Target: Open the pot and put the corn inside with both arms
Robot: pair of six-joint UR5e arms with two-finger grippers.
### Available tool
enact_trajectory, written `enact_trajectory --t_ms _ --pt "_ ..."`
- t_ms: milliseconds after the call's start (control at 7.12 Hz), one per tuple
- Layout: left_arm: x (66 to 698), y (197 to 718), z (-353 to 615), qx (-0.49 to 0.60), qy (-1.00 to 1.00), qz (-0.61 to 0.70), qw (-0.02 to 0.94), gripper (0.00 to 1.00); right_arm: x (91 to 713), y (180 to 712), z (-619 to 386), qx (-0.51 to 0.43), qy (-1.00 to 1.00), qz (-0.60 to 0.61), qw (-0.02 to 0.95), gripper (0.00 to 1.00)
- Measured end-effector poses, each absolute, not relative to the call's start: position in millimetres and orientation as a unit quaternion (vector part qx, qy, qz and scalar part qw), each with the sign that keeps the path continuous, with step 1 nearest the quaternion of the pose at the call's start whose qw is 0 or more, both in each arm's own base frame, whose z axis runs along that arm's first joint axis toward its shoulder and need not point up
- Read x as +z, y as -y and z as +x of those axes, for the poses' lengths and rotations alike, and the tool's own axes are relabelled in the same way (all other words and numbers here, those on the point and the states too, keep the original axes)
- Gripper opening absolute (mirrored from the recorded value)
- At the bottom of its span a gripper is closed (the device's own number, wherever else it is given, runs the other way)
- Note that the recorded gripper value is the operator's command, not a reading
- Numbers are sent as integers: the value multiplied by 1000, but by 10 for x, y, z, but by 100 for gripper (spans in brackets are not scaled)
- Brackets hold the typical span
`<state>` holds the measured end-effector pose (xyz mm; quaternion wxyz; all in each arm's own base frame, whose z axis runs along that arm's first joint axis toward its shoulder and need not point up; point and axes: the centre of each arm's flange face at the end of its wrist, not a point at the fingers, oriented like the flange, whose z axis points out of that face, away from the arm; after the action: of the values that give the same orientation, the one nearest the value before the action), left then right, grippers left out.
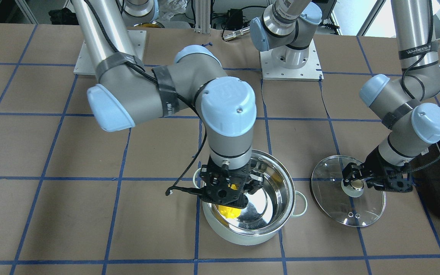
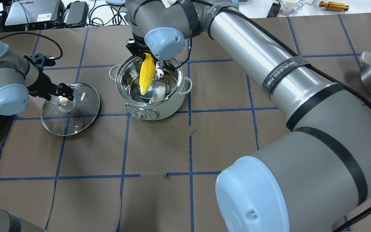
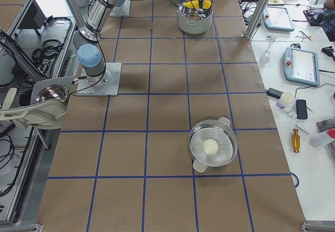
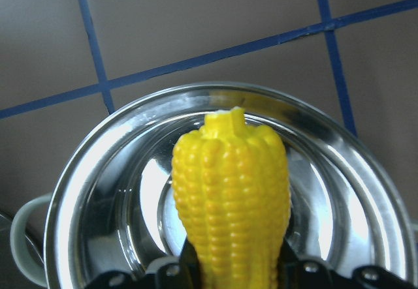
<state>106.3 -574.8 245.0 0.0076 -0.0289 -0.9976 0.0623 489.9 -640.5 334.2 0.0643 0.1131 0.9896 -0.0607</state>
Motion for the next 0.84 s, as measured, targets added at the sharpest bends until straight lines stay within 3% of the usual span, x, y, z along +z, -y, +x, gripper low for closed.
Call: enact_trajectory --t_ms 140,281,561,842 --pt "2639 5714 1013 71 997 -29 3 100 3259 6402 5004 -65 -989 112 68 65" --pt "2864 5666 922 76 997 -24 1 100 3204 6407 5052 -68 -989 112 70 79" --pt "3376 5570 616 71 997 -15 7 100 3084 6397 5076 -66 -989 110 69 95" --pt "3695 5481 470 72 997 -10 0 100 3037 6347 5055 -61 -991 104 65 100"
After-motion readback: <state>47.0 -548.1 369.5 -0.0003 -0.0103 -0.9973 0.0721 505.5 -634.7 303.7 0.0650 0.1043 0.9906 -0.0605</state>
